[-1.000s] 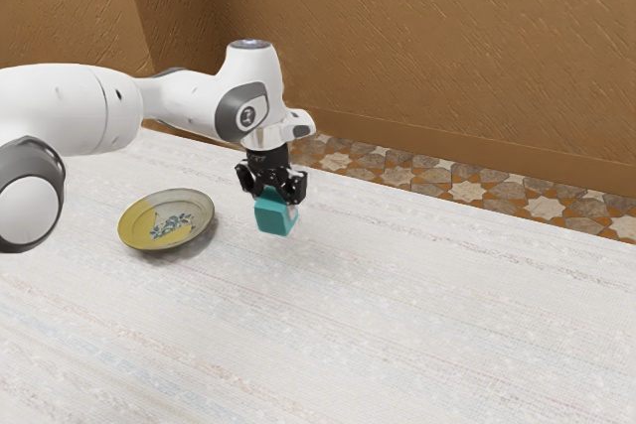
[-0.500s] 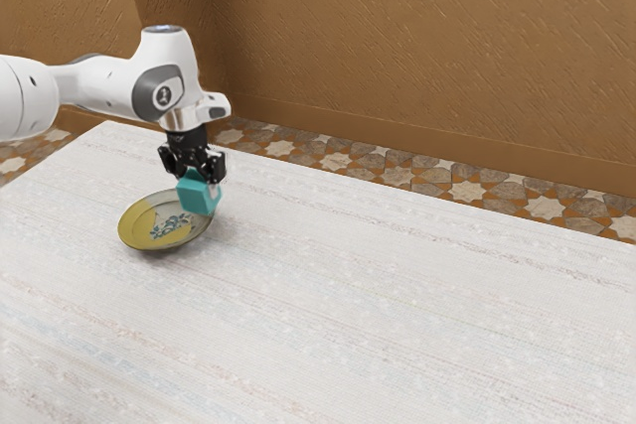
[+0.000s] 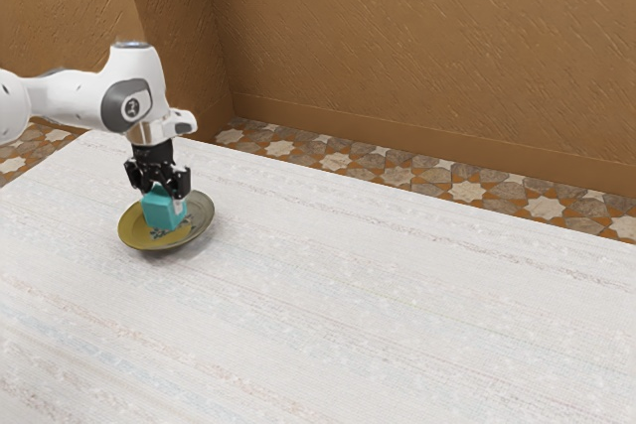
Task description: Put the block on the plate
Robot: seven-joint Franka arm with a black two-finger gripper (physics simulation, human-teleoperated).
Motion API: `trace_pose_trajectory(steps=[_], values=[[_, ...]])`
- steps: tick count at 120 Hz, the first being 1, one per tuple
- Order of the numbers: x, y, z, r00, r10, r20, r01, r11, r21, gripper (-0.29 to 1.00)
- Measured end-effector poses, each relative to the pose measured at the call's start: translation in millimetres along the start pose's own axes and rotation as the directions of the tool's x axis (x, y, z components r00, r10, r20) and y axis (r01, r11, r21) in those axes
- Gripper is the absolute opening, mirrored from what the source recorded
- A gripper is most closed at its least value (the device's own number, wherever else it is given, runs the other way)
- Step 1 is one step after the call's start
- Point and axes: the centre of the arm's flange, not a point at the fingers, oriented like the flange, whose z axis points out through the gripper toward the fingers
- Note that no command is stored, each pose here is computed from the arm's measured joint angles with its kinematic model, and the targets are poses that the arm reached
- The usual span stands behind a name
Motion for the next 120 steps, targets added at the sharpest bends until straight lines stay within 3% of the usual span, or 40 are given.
trace_pose_trajectory(steps=[28, 52, 81, 120], values=[[3, -4, 20, 1.000, 0.014, 0.025, -0.014, 1.000, -0.008, 0.39], [3, -3, 17, 0.999, 0.026, 0.025, -0.026, 1.000, -0.005, 0.57], [-1, -1, 5, 0.999, 0.036, 0.028, -0.036, 0.999, 0.005, 0.66], [-6, 23, -58, 0.996, 0.081, -0.032, -0.080, 0.996, 0.029, 0.69]])
